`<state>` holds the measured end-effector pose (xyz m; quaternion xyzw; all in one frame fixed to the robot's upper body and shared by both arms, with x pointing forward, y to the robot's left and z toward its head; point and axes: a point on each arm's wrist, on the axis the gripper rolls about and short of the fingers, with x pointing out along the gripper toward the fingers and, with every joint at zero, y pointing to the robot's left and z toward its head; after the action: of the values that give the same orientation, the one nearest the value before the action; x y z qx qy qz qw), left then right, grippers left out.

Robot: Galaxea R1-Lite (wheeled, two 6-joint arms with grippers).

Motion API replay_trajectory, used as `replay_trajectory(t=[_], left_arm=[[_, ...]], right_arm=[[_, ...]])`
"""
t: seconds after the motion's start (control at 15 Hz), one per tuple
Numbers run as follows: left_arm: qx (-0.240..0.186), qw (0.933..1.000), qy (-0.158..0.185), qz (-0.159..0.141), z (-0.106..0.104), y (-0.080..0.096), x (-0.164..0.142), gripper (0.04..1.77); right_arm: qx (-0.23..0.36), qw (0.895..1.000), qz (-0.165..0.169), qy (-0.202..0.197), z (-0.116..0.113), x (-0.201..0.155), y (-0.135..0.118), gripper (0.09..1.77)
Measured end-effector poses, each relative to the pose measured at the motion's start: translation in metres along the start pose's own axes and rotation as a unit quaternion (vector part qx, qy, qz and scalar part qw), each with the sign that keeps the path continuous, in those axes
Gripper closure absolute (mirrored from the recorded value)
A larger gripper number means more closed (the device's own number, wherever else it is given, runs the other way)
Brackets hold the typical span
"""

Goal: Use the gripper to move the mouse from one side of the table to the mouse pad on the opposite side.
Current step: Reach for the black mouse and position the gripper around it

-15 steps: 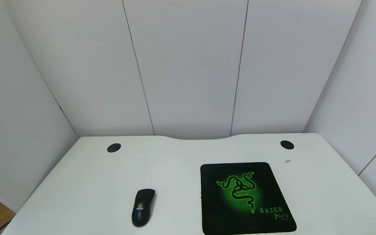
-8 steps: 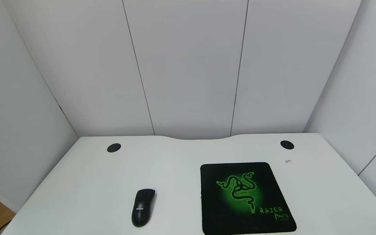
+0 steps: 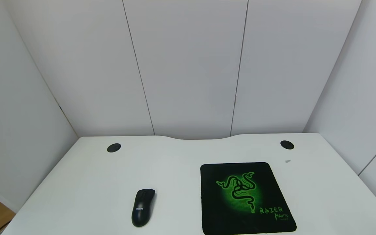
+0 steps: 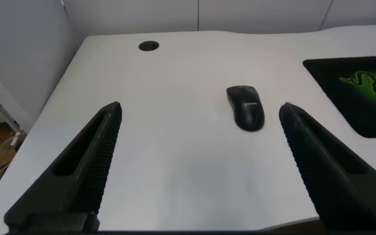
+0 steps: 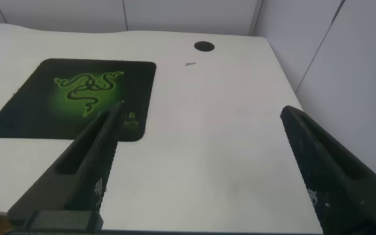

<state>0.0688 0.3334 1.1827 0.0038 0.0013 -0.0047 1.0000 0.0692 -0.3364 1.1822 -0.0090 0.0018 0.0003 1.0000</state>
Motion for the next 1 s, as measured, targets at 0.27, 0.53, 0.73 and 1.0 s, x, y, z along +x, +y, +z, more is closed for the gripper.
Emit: replay_trajectory(t=[0.27,0.53,0.73,1.0], left_arm=[[0.008,0.9997,-0.008,-0.019,0.014,-0.001,-0.004,0.09],[0.008,0.9995,0.007,-0.028,0.051,-0.001,-0.004,0.09],[0.006,0.9990,0.033,-0.029,0.076,0.000,0.006,0.09],[0.004,0.9934,0.110,-0.032,0.108,0.000,0.027,0.09]], right_arm=[[0.000,1.000,0.000,0.000,0.000,0.000,0.000,0.15],[0.000,1.000,0.000,0.000,0.000,0.000,0.000,0.15],[0.000,1.000,0.000,0.000,0.000,0.000,0.000,0.15],[0.000,1.000,0.000,0.000,0.000,0.000,0.000,0.15]])
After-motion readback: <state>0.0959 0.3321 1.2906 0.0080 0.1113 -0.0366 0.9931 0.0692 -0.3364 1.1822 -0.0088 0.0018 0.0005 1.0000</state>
